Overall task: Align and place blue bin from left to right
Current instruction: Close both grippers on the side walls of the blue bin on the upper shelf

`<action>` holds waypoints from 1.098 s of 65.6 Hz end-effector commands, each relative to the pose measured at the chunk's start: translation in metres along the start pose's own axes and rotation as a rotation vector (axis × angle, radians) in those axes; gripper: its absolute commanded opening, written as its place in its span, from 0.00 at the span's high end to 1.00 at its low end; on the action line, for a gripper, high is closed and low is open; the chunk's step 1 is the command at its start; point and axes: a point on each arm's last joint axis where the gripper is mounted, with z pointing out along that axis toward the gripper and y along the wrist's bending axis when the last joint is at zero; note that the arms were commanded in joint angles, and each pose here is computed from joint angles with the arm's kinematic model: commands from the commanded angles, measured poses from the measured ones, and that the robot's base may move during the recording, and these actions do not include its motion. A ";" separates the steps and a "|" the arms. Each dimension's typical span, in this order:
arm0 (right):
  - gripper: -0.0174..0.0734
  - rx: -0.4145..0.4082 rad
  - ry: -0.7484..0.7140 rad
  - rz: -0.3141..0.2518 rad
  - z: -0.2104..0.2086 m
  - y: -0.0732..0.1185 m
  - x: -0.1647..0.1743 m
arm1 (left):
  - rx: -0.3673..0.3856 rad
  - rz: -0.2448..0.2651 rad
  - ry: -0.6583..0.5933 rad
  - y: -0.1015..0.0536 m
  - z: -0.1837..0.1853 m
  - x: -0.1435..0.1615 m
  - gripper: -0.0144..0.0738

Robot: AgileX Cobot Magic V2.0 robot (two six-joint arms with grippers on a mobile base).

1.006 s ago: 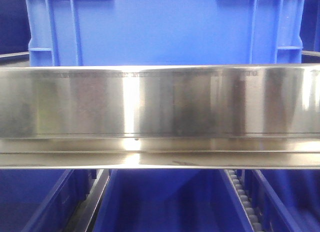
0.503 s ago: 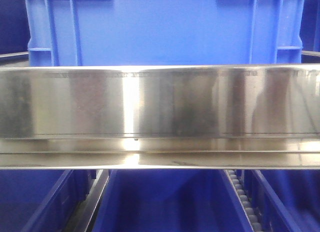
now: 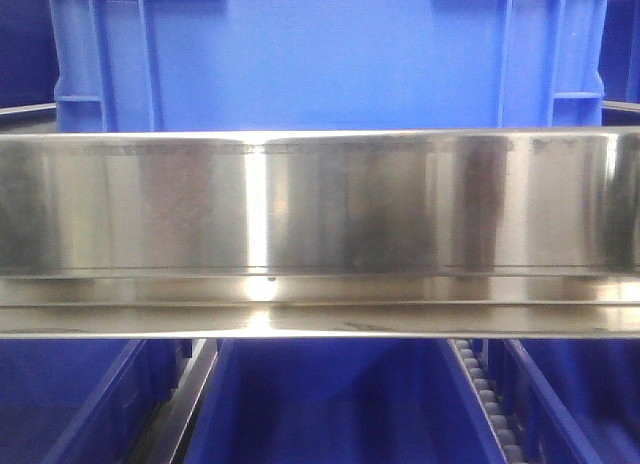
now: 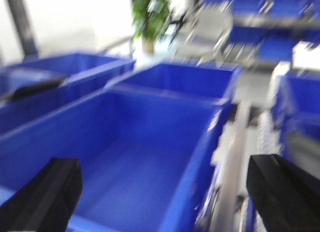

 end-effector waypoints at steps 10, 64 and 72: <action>0.18 -0.041 0.225 -0.026 0.062 0.002 -0.022 | -0.037 0.032 0.138 0.001 0.039 -0.015 0.15; 0.18 0.207 0.648 0.101 0.225 -0.029 0.004 | -0.267 -0.192 0.541 0.069 0.165 0.007 0.15; 0.18 0.213 0.671 0.114 0.234 -0.032 0.011 | -0.267 -0.192 0.571 0.071 0.176 0.015 0.15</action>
